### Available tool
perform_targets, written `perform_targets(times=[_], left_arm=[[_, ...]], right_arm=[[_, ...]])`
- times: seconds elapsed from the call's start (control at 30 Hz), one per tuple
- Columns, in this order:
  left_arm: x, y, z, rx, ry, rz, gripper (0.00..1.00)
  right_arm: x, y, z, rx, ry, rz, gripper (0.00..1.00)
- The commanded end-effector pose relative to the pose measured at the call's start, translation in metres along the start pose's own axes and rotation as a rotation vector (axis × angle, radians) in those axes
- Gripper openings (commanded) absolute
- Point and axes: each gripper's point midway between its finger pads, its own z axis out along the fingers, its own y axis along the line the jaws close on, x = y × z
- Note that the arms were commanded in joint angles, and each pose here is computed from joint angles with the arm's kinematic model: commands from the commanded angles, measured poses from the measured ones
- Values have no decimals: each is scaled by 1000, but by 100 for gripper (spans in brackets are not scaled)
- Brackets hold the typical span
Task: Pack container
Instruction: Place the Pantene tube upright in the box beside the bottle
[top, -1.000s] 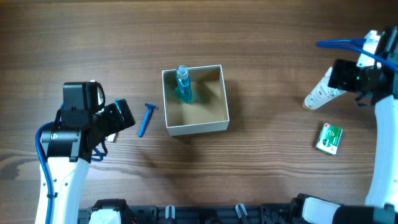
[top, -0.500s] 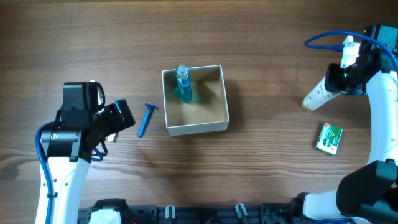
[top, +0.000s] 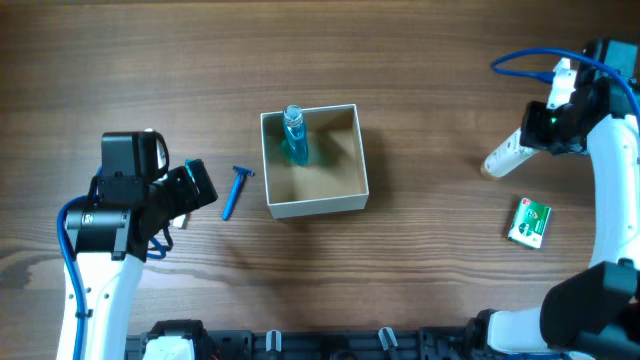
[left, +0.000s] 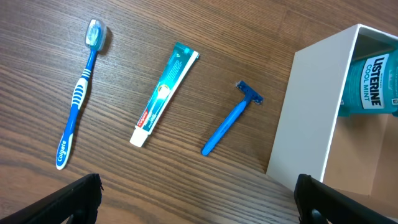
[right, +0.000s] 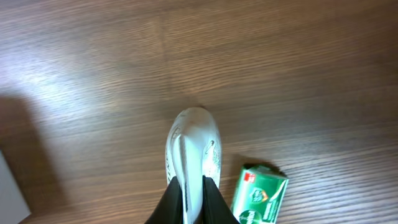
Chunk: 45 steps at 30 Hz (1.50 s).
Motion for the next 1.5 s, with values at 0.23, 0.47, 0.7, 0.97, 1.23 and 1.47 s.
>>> perform_targets(times=[0.23,0.47,0.7,0.97,1.23,1.47], left_arm=[[-7,2,-4,-14,-24,-11,100],[-7,2,-4,-13,-24,-11,100],[-7,2,-4,-13,-24,-11,100],[-7,2,-4,-14,-24,-11,100],[-7,2,-4,-14,-24,-11,100],[-7,2,-4,-14,-24,-11,100]], right_arm=[[-15,139,-179,-251,-445,-158,4],[10,225,-191,-342,-418,-259,4],[-1,280,-164,-322,-300,-327,4],[-12,311,-79,-235,-144,-352,4],[-16,328,-31,-204,-93,-360,4],[-19,331,-29,-211,-106,-362,6]])
